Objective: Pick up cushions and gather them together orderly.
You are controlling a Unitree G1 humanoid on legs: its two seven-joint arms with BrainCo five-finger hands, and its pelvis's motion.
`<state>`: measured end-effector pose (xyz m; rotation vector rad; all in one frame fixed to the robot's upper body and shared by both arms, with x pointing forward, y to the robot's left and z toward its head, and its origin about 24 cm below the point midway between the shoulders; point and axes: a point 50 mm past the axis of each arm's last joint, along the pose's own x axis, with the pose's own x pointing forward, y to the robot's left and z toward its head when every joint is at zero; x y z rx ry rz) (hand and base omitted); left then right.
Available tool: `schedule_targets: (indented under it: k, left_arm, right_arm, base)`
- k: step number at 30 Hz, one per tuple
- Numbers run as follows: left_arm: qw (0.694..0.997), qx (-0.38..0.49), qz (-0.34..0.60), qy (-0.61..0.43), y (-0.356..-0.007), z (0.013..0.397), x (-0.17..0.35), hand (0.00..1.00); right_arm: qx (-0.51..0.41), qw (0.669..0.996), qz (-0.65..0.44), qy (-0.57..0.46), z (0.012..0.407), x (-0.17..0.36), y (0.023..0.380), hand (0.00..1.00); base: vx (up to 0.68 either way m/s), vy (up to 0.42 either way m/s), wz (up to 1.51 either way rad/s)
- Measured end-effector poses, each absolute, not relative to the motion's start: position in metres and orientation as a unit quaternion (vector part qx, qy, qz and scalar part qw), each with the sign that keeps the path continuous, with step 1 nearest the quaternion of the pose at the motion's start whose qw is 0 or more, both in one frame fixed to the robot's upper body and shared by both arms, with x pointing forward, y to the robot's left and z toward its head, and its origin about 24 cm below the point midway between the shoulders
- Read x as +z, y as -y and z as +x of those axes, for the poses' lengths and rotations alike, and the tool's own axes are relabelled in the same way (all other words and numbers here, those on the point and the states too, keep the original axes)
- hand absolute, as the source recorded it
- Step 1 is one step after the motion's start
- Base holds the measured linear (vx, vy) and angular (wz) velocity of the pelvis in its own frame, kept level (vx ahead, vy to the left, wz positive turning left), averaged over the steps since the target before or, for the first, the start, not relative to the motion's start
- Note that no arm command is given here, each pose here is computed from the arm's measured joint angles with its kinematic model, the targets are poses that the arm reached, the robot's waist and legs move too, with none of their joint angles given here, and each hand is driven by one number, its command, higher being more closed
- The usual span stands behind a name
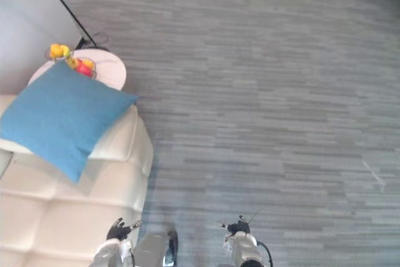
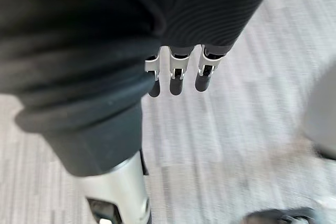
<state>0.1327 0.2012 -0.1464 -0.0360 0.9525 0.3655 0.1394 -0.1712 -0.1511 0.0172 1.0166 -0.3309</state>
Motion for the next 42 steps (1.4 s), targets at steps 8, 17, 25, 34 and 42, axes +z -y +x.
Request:
schedule_targets:
  k: [8,17,25,34,42]
  left_arm:
    - [0.858,0.189,-0.046,-0.475,-0.189,0.119,-0.153,0.0]
    - [0.863,0.188,-0.05,-0.466,-0.186,0.119,-0.152,0.0]
    - [0.871,0.171,-0.013,-0.46,-0.199,0.127,-0.149,0.0]
    - [0.862,0.153,-0.002,-0.484,-0.197,0.119,-0.154,0.0]
    - [0.857,0.161,-0.02,-0.489,-0.185,0.113,-0.156,0.0]
  right_arm:
    - [-0.184,0.859,0.012,-0.478,0.135,-0.15,0.185,0.0]
    - [-0.194,0.857,0.033,-0.476,0.138,-0.149,0.182,0.0]
    - [-0.188,0.847,0.028,-0.496,0.134,-0.154,0.182,0.0]
    - [-0.192,0.846,0.021,-0.496,0.121,-0.155,0.191,0.0]
    - [-0.199,0.842,0.029,-0.5,0.116,-0.156,0.19,0.0]
  base:
    - [0.39,-0.175,0.99]
    - [0.37,-0.112,0.56]
    - [0.19,0.153,0.51]
    - [0.2,0.065,0.87]
    - [0.26,-0.199,1.07]
